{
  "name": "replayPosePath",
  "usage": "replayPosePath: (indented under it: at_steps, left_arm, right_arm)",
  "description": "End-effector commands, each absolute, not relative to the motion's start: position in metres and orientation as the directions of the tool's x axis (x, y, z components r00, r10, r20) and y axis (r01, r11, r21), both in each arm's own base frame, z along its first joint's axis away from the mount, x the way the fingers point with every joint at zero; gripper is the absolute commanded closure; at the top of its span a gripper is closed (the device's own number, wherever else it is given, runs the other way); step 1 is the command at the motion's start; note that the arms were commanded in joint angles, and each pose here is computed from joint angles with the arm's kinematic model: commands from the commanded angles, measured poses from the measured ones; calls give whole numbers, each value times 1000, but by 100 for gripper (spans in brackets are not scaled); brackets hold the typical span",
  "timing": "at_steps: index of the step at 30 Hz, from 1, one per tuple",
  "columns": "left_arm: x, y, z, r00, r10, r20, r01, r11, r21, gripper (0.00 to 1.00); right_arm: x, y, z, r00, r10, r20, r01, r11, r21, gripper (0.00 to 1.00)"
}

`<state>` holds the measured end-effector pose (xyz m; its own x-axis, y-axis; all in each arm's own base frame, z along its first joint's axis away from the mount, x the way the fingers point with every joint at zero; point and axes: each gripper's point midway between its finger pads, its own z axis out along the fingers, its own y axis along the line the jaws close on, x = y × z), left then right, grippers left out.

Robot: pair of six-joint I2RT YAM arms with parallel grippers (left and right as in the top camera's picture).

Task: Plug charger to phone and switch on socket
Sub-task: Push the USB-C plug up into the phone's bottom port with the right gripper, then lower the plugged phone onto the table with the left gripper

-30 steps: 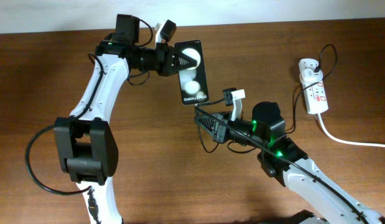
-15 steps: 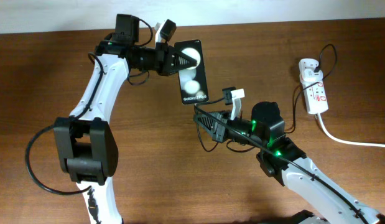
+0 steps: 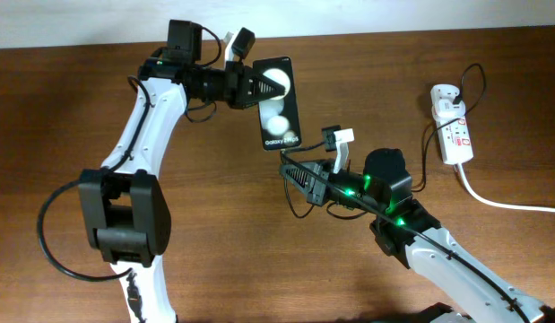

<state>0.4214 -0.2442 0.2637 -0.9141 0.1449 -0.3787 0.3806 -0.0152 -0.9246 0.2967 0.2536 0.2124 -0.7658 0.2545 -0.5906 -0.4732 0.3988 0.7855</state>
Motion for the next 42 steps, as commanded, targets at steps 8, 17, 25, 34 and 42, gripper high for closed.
replayPosePath:
  at_steps: [8,17,25,34,42]
  left_arm:
    - [403,-264,275,-892,195,-409,399,-89,-913,100]
    - [404,-263,275,-892,192,-409,400,-87,-912,100]
    - [420,-263,248,-896,171,-410,429,92,-898,100]
    - [434,-218,114,-956,148,-254,287,660,-694,100]
    - [424,-192,52,-971,139,-194,228,781,-582,100]
  right_arm:
    - [328,230,236,-676,368,-639,-476,443,760,96]
    - [318,234,225,-730,323,-602,-455,427,781,89]
    - [309,236,210,-763,264,-590,-449,439,778,57]
    - [309,231,188,-785,237,-572,-407,499,765,51]
    - [314,230,166,-813,233,-533,-356,527,772,46]
